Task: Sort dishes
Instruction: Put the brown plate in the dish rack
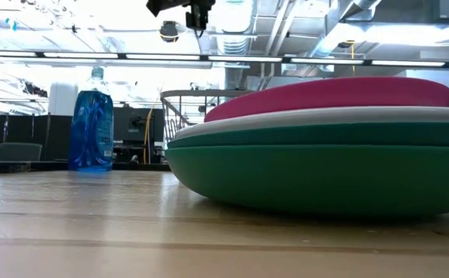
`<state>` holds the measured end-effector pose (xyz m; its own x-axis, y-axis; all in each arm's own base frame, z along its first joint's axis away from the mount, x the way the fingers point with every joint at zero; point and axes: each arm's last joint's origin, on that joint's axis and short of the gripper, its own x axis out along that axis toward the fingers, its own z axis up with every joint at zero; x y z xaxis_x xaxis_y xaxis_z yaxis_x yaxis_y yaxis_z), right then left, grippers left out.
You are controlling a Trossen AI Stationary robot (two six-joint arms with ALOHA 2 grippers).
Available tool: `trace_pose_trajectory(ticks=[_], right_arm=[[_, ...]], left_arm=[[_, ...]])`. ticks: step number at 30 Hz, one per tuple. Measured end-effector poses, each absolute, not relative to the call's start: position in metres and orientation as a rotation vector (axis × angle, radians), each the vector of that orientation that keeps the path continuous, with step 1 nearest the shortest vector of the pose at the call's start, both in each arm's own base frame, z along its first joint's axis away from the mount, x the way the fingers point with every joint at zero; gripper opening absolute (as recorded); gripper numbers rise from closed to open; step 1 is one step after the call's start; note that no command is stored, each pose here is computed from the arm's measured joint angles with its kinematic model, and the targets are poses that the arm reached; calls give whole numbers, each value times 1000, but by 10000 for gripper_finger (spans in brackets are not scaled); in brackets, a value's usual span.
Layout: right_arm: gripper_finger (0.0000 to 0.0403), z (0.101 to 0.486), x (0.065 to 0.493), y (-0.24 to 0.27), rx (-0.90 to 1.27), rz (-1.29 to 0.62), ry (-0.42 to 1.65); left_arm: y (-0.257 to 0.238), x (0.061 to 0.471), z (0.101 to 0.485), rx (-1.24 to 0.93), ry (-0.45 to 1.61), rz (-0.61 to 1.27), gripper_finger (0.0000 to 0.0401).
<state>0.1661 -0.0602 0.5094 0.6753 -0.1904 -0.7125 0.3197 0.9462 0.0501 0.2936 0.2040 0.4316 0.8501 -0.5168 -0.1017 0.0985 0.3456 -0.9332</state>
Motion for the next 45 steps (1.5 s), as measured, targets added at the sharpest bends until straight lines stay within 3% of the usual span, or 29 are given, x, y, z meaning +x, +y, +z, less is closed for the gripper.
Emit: trace_pose_trajectory(ticks=[10,17,27,33,45], right_arm=[[99,520,179,-36,119,-102,646],[134,537,196,-32,35,52,425],[252,520,219,-31,-79,192,531],[254,503,244,-29,-153,258,625],[239,469,283,-36,-178,312,798]], left_arm=[[205,292,426,-1212,441,-356,0],[202,290,400,-1273,527,97,0],[175,303,395,-1268,624,89,0],[168,308,393,-1244,619,200,0],[151,315,389,-1240,674,233,0]])
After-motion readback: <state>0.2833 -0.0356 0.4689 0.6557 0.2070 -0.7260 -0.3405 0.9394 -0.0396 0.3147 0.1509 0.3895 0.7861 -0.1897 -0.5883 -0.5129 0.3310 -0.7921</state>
